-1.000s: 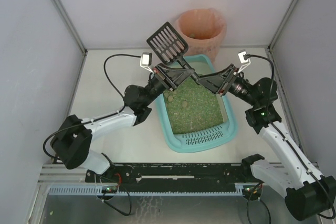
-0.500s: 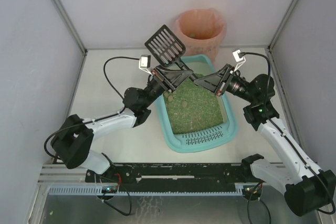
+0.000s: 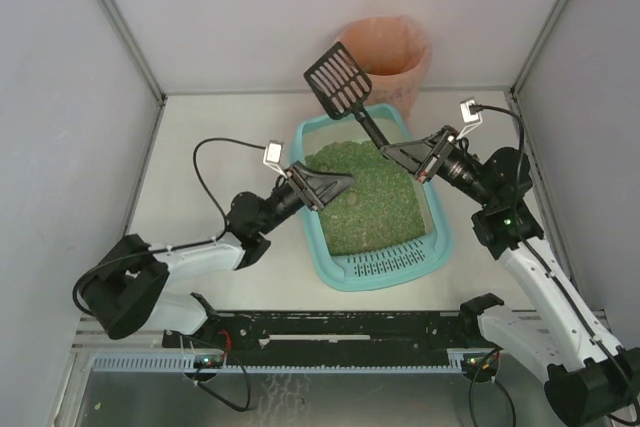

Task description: Clean the litter box

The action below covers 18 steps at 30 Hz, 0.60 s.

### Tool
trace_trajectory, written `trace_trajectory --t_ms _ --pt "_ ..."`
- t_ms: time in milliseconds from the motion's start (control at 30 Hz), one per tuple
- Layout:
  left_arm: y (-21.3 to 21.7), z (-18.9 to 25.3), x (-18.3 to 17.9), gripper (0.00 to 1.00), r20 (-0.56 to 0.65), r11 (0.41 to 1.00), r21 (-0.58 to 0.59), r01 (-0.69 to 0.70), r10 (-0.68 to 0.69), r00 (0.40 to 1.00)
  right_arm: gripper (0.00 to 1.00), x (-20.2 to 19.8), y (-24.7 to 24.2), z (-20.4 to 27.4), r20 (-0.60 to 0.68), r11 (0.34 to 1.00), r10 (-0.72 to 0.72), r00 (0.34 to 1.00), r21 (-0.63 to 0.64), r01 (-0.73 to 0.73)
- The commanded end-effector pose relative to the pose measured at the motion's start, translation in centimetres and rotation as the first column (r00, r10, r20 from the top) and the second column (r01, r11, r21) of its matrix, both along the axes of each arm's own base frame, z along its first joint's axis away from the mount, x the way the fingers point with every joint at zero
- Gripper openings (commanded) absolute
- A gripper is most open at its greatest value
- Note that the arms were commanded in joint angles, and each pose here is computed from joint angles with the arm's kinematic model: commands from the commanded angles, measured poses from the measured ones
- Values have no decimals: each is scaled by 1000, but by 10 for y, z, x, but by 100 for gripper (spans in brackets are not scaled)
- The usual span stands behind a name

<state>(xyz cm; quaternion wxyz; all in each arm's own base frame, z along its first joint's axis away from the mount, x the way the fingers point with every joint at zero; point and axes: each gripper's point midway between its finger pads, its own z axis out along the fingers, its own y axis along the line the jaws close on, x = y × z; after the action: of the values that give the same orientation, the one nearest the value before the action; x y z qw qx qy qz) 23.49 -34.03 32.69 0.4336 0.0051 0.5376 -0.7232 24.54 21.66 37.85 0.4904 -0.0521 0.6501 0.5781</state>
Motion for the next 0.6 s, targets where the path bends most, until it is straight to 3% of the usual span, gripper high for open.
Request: trace_trajectory --t_ms 0,100,167,233,300,333,433,567 --pt "27 -29 -8 69 73 980 156 -125 114 991 0 14 -28 -3 -28 978 -201 979 -63 199" --pt "48 -56 -2 67 131 875 413 -253 218 967 0 16 -37 -26 -92 957 -259 962 -161 242" --pt "68 -55 5 66 287 722 572 -390 270 919 0 16 -41 -40 -130 943 -278 952 -226 245" --pt "87 -43 11 63 434 561 650 -513 279 856 0 16 -44 -54 -169 929 -294 941 -282 240" --pt "101 -29 18 62 525 473 654 -591 279 804 0 14 -45 -59 -193 919 -300 934 -322 228" --pt "103 -20 18 62 558 465 637 -614 271 785 0 12 -44 -61 -202 916 -295 934 -338 217" --pt "95 0 10 62 680 523 530 -667 208 703 0 6 -42 -59 -206 902 -287 935 -386 192" --pt "84 17 -2 64 843 561 395 -727 93 530 0 -5 -41 -53 -187 881 -277 942 -441 171"
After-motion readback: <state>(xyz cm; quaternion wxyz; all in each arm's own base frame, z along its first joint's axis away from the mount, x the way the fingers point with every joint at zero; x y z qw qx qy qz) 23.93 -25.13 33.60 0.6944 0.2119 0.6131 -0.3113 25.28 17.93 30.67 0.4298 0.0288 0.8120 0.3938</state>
